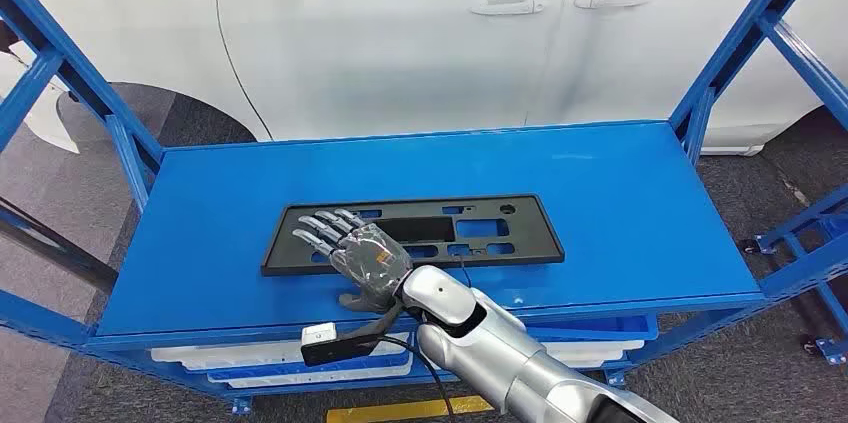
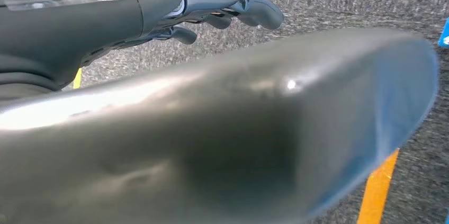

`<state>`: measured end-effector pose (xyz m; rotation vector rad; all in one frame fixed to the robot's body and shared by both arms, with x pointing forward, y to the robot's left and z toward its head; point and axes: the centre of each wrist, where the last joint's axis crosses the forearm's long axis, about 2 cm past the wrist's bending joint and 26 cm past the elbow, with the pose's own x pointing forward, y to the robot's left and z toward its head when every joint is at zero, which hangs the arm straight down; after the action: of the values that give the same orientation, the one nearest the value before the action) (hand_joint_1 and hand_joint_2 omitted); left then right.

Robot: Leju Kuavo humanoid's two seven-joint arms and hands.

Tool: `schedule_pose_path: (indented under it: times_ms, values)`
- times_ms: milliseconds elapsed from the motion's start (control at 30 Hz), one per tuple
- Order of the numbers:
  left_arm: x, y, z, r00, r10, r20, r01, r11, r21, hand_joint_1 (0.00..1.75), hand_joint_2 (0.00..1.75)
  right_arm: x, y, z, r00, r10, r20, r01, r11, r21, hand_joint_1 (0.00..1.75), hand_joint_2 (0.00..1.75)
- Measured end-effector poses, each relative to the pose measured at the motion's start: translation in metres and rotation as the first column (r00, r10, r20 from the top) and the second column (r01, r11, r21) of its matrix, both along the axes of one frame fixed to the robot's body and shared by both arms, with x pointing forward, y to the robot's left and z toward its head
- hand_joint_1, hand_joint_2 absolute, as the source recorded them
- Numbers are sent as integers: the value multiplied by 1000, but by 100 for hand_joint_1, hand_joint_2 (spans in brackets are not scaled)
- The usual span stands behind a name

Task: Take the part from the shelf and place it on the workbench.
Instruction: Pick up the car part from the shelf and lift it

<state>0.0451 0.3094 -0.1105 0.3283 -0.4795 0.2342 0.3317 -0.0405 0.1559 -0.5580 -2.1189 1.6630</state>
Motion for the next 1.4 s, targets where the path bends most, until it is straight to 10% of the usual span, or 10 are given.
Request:
schedule_pose_path:
  times_ms: [667,800,833,1400]
  values:
    - [-1,7,0,1000,-15,16,15,1000,1,0,0,45,-43,-8,924,-327,197,371,894,-253,0,175]
    - [-1,7,0,1000,-13,14,13,1000,3,0,0,57,-60,-3,876,-403,266,469,839,-274,162,175]
    - [-1,7,0,1000,-12,13,12,1000,4,0,0,59,-65,-3,866,-418,274,487,828,-276,172,175]
    - [-3,12,0,998,-24,60,24,1000,8,0,0,65,-88,-6,855,-473,213,517,810,-276,175,175]
